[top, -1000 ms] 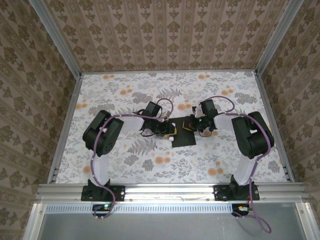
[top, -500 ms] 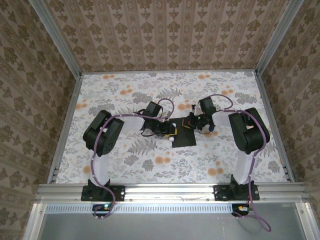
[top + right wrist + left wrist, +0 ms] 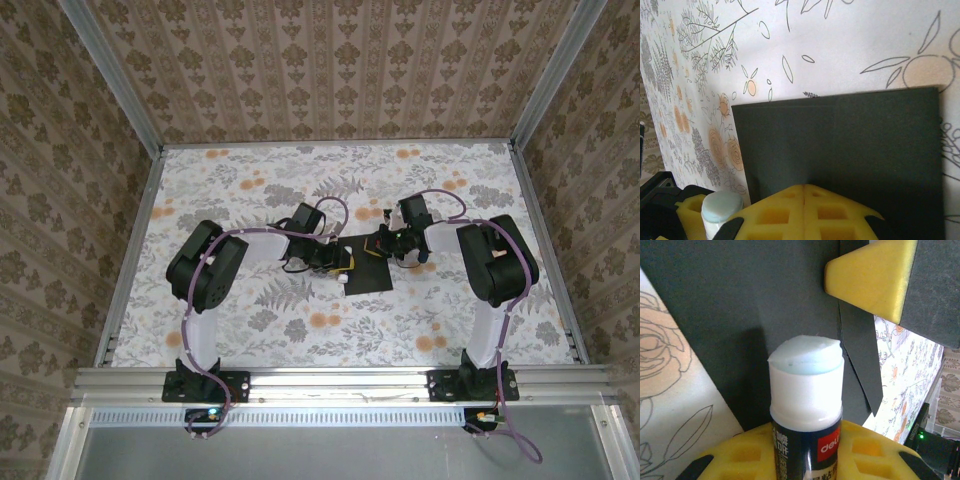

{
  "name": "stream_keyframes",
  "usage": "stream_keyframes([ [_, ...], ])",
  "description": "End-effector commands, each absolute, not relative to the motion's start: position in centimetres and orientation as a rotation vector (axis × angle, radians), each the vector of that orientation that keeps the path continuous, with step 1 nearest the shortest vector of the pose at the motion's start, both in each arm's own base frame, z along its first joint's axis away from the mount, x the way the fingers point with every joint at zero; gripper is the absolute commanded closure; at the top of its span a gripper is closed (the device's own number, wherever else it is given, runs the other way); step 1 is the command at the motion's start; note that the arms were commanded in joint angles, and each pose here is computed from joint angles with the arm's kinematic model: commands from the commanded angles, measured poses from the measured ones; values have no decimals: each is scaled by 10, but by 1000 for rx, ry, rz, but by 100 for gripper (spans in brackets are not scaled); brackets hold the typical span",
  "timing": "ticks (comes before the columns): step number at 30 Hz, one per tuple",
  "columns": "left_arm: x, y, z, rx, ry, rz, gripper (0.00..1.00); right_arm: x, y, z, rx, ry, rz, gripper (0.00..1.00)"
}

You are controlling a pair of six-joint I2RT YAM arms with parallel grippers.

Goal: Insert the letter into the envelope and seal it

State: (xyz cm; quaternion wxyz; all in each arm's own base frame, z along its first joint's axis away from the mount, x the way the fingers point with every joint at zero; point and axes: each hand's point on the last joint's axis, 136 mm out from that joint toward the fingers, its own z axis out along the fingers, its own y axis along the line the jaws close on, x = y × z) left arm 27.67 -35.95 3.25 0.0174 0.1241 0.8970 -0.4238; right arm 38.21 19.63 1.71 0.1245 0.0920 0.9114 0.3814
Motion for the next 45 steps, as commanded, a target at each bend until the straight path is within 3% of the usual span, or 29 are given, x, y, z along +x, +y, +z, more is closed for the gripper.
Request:
stream_keyframes([
  [1,273,-361,24,407,2823,-1294,100,378,191,23,288,2651,1100,100],
  [11,273,-362,23,400,2823,-1297,100,369,194,52,276,2590,1172,100],
  [36,273,-364,24,401,2820,-1302,100,323,183,-6,358,2767,1070,100],
  [45,273,-365,24,400,2820,-1305,100,326,187,14,336,2719,1112,100],
])
